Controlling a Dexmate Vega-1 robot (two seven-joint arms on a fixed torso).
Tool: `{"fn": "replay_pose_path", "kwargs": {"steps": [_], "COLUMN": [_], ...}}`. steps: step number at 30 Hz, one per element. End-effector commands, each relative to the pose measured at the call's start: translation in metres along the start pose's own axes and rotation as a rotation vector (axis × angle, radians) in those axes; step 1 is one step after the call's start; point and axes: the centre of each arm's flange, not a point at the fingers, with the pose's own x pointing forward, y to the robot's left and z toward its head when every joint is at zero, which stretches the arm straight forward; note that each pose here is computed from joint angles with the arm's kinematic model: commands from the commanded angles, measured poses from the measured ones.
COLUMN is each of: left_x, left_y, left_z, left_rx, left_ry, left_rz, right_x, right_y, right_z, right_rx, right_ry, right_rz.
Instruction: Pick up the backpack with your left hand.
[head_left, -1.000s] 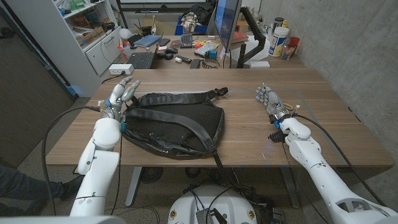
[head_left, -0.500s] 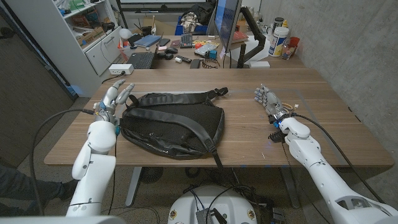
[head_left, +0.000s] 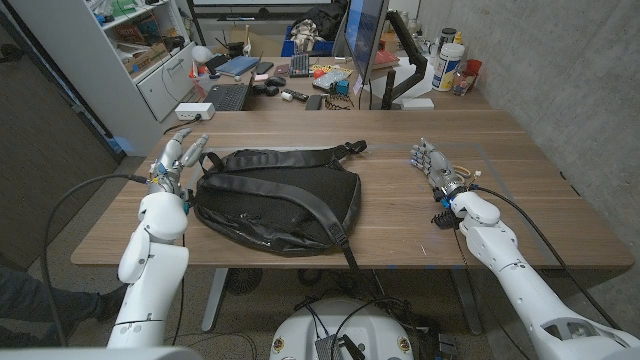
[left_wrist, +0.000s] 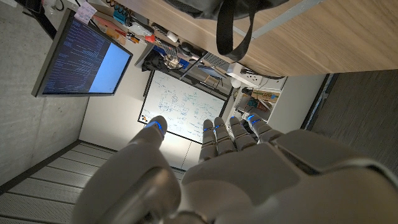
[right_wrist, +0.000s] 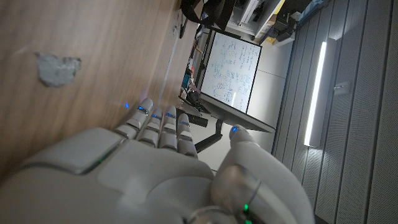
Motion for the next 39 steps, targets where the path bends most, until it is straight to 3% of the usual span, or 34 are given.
{"fn": "replay_pose_path", "kwargs": {"steps": [1,13,22,39], "left_x": [0.018,0.028,0.033,0.038], "left_y": [0.003,0.000,-0.004,-0.016], "left_z": [-0.005,0.000,-0.006,-0.026], "left_rx": [0.066,0.105,0.117,0.038], "left_ry": [0.045,0.060,0.117,0.184], "left_rz": [-0.012,-0.030,-0.068,-0.116], "right_x": [-0.006,-0.004,-0.002,0.002], "right_y": [-0.004,-0.004,-0.003,0.000], "right_z": [0.000,-0.003,-0.002,0.015], "right_rx": [0.007,0.016,0.018,0.002], "right_ry": [-0.005,-0.001,-0.003,-0.058], "right_rz": [-0.019,-0.024,-0.027,-0.018]}}
